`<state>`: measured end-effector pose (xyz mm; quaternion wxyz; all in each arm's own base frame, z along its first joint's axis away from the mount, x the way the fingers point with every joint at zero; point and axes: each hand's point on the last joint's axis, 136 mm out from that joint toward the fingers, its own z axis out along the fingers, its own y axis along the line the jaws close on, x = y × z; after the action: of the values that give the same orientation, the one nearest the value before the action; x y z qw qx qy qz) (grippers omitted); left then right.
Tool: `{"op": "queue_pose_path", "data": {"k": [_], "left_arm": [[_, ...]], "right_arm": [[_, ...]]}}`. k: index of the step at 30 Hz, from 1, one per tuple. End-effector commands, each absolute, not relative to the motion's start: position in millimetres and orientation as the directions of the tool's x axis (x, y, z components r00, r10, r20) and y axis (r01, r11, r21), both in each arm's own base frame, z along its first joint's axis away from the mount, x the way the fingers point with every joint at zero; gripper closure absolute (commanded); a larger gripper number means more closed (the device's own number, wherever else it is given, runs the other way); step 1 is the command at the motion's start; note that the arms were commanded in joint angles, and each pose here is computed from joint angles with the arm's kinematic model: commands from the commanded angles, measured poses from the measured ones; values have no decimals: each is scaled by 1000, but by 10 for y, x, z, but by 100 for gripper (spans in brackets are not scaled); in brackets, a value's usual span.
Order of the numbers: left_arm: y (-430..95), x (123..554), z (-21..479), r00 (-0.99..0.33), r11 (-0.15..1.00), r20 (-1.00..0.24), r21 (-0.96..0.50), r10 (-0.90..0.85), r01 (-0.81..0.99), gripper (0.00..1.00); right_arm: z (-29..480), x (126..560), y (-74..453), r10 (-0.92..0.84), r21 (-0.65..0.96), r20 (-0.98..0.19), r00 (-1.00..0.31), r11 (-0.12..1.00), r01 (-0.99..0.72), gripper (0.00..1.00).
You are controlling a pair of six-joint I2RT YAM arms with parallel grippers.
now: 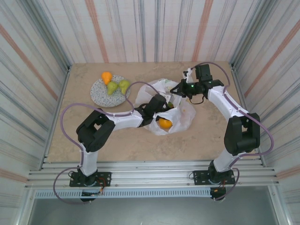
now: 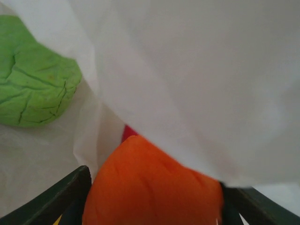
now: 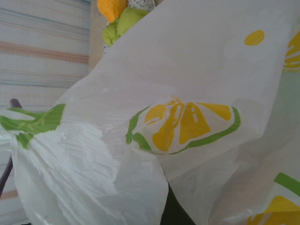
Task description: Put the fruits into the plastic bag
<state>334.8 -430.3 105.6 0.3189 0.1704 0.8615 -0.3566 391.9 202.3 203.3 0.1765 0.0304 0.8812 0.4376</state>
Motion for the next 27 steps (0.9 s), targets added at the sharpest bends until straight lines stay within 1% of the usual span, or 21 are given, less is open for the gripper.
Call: {"op": "queue_pose_path", "data": {"k": [1,9,15,21,27], "left_arm": [[-4314,3373,1079,-735,698,-676,-503,49,510,26],[-4234,3358,1165,-717,706,-696,-483,50,518,18],[-4139,3337,1298,-694,714,-719,-461,49,527,14],[-3987,3273,1425,-677,715,-735,-451,43,534,13],[-3753,3110,1468,-665,706,-745,-442,54,552,14]], "right_arm": [[2119,3909,2000,228,798,-285,-931,594,-99,100],[2108,3914,1976,234,797,-285,-930,597,-94,100],[2085,3905,1946,234,791,-286,-929,605,-91,100],[2025,3855,1894,217,766,-290,-932,636,-90,100],[2005,3835,1821,215,748,-301,-929,657,-90,100]]}}
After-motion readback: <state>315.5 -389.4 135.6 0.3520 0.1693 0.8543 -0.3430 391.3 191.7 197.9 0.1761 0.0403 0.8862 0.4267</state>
